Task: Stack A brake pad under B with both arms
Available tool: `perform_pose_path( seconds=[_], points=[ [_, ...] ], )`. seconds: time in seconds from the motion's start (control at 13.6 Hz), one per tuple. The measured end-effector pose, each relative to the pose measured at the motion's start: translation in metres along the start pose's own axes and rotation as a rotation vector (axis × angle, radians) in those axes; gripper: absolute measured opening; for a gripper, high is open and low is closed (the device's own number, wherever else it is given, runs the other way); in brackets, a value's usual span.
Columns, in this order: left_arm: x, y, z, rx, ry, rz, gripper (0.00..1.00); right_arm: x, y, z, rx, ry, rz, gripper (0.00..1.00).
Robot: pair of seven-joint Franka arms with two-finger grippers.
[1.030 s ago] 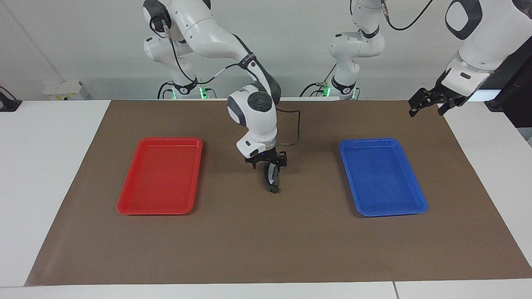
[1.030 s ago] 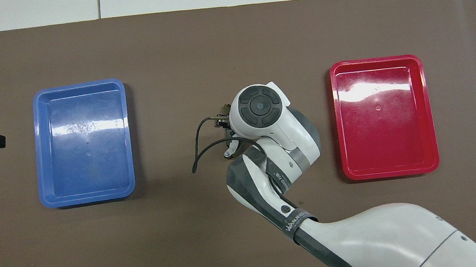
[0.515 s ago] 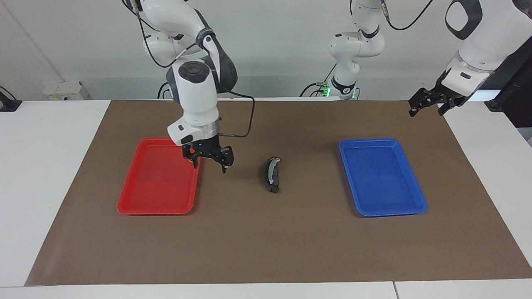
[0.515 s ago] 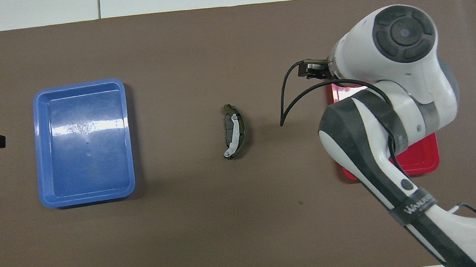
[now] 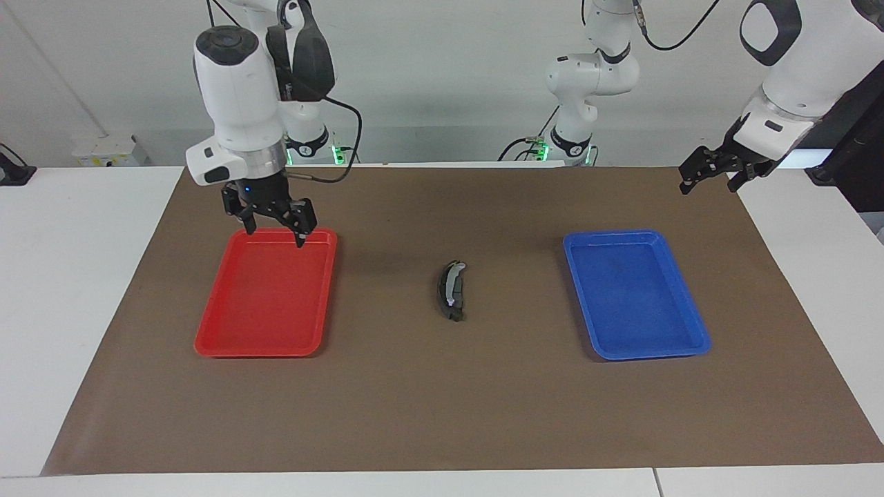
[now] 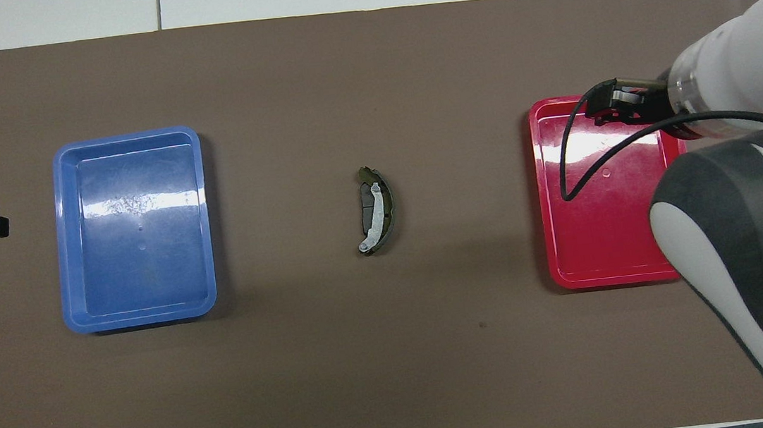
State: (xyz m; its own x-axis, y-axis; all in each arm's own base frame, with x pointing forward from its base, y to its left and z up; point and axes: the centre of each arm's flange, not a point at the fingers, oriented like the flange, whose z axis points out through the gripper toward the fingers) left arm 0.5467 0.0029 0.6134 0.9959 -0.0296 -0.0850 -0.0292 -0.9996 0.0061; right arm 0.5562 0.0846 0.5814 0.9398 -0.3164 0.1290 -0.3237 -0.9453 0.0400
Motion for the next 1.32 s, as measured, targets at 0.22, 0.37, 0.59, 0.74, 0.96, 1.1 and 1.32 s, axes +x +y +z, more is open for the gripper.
perform_pose_path(
  seconds=[0.22, 0.37, 0.59, 0.74, 0.96, 1.1, 1.32],
  points=[
    [0.0, 0.0, 0.0, 0.0, 0.0, 0.0, 1.0, -0.001, 0.048, -0.036, 0.005, -0.027, -0.034, 1.0],
    [0.0, 0.0, 0.0, 0.0, 0.0, 0.0, 1.0, 0.002, 0.072, -0.052, -0.006, -0.056, -0.052, 1.0],
    [0.0, 0.0, 0.0, 0.0, 0.0, 0.0, 1.0, 0.01, 0.098, -0.057, -0.013, -0.086, -0.114, 1.0],
    [0.0, 0.0, 0.0, 0.0, 0.0, 0.0, 1.0, 0.014, 0.105, -0.054, -0.009, -0.094, -0.123, 1.0],
    [0.0, 0.0, 0.0, 0.0, 0.0, 0.0, 1.0, 0.014, 0.107, -0.049, -0.009, -0.123, -0.124, 1.0],
    [0.0, 0.0, 0.0, 0.0, 0.0, 0.0, 1.0, 0.01, 0.105, -0.048, 0.0, -0.15, -0.125, 1.0],
    [0.0, 0.0, 0.0, 0.0, 0.0, 0.0, 1.0, 0.01, 0.107, -0.048, 0.018, -0.174, -0.117, 1.0]
  ],
)
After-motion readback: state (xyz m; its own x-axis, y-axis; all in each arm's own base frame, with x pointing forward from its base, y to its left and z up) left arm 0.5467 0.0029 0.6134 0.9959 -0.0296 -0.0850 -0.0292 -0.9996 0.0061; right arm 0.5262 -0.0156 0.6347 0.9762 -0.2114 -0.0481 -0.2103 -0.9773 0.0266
